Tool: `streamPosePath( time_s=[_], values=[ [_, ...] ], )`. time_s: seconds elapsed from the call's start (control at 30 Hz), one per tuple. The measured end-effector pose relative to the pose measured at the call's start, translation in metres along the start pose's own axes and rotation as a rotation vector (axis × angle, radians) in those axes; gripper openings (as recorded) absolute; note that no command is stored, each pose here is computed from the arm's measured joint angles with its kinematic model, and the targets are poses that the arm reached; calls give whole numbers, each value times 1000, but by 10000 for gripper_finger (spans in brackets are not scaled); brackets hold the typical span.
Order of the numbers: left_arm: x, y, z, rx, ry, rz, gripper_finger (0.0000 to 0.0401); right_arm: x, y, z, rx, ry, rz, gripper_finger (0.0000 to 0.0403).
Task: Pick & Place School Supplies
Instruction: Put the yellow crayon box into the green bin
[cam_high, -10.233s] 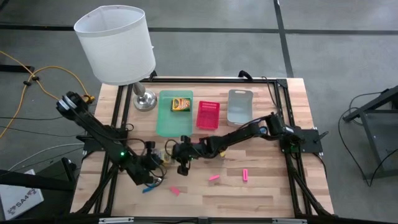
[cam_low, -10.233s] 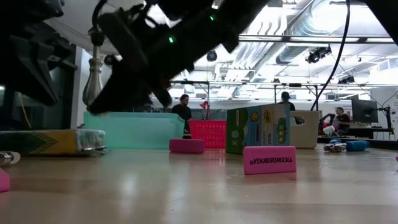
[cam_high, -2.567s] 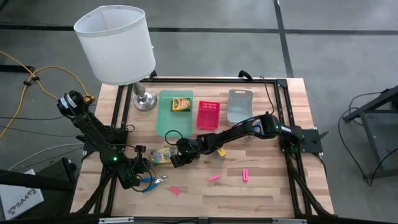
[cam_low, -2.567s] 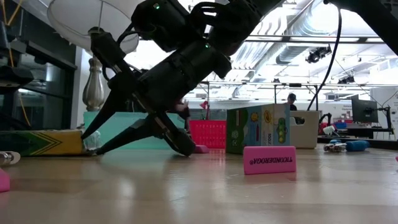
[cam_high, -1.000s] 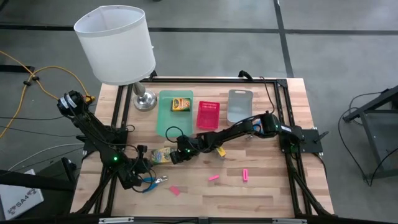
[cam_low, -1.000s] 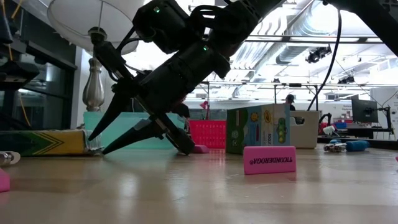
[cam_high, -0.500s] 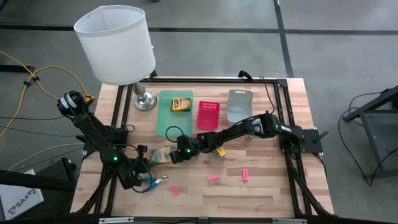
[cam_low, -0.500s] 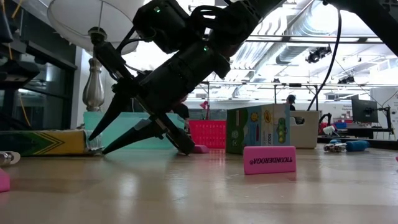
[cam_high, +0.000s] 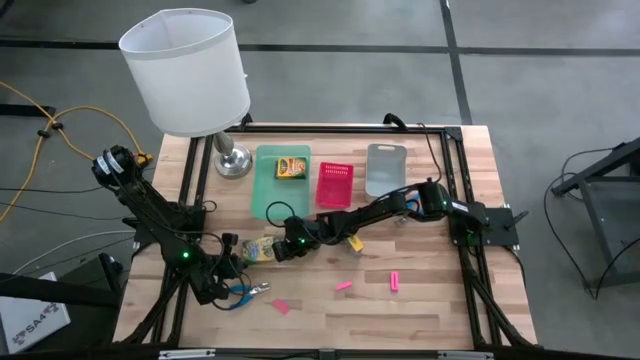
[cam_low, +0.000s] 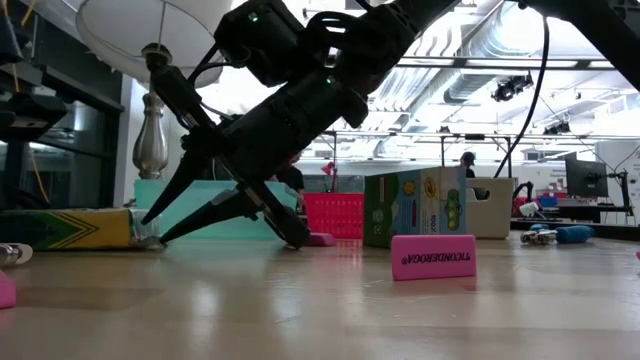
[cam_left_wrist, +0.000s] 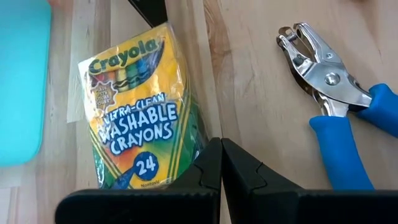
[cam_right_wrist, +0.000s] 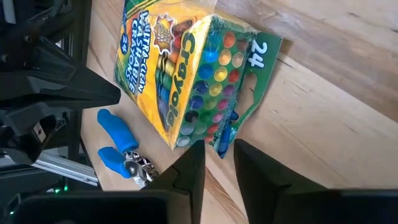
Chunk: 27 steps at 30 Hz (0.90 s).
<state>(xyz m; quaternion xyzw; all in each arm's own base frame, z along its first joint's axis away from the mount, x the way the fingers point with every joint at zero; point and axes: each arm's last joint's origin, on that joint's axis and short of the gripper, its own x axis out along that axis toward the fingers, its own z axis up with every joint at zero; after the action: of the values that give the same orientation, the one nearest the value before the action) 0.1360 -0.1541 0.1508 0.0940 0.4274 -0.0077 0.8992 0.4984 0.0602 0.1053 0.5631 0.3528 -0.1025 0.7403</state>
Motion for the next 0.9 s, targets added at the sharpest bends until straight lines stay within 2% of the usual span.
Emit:
streamPosePath(
  time_s=[0.23, 0.43, 0.73, 0.9],
  values=[
    [-1, -1, -3, -7, 45, -31, 1, 0, 0, 0, -22, 3, 1, 23],
    [-4, 3, -8, -24, 69, 8, 1, 0, 0, 0, -27, 4, -1, 13],
    [-12, 7, -4, -49, 37, -9, 1, 0, 0, -1, -28, 26, 4, 63],
    [-13, 10, -9, -83, 92, 10, 1, 0, 0, -1, -28, 39, 8, 93]
  ],
)
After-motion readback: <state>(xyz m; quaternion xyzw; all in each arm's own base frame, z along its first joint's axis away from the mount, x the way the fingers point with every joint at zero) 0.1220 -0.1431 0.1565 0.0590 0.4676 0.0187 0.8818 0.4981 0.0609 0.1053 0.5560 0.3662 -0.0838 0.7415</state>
